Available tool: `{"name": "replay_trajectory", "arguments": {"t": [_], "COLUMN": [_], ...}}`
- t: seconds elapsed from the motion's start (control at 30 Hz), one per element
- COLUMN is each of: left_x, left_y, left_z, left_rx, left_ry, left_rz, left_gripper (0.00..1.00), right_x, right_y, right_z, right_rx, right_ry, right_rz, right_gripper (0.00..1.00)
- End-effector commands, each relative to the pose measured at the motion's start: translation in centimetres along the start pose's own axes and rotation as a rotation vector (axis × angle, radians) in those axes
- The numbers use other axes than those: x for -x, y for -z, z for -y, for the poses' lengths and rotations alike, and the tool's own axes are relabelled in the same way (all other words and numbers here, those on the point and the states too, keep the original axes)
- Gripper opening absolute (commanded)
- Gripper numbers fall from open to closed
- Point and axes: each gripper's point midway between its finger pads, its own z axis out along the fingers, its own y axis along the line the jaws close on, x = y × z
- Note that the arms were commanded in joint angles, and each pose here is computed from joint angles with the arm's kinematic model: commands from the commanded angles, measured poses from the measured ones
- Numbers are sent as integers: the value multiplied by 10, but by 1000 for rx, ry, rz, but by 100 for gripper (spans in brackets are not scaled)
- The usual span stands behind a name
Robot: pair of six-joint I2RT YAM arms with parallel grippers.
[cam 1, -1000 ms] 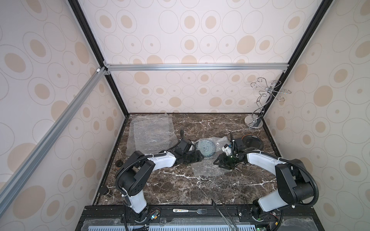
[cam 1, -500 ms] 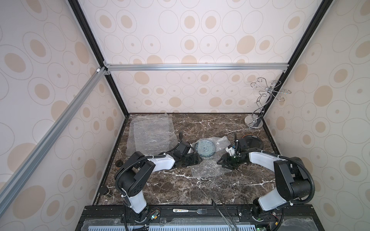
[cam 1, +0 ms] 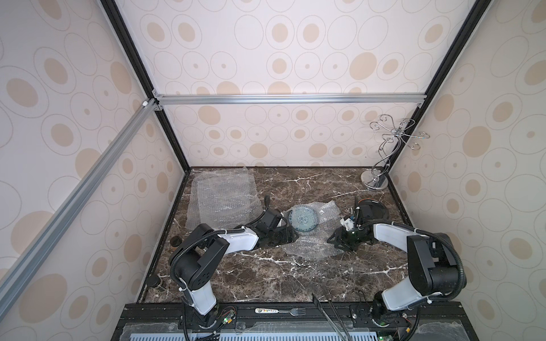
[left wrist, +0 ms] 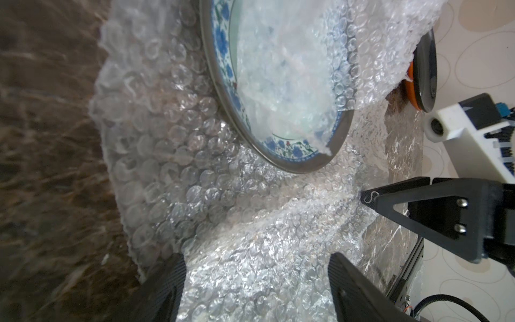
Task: Unpack dinner plates from bubble wrap
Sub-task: Unwrap the bubble wrap at the center of the board.
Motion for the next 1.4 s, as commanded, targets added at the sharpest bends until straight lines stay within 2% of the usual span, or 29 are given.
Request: {"name": "replay_trajectory", "arguments": {"t": [0.0, 0.07, 0.23, 0.47, 0.73, 1.37], "left_x": [5, 9, 28, 53, 63, 69], "left_y": [6, 9, 25, 56, 68, 76], "left_z": [3, 9, 32, 54, 53, 43], "left_rx": [26, 14, -30, -22, 27, 66], "left_ry": [-20, -26, -60, -137, -178, -175], "left_rz": [16, 27, 90, 185, 222, 246], "left_gripper": [81, 81, 84, 92, 99, 100], "right_x": [11, 17, 33, 61, 80, 103], "right_y": [28, 39, 46, 38, 27, -11], "right_z": [-14, -26, -46, -58, -47, -48], "right_rx": [-36, -24, 21, 89, 41, 60], "right_ry": [50, 62, 60, 7, -45, -57], "right_rz": [59, 73, 76, 136, 185, 206], "right_gripper": [55, 60, 63, 62, 57, 53]}}
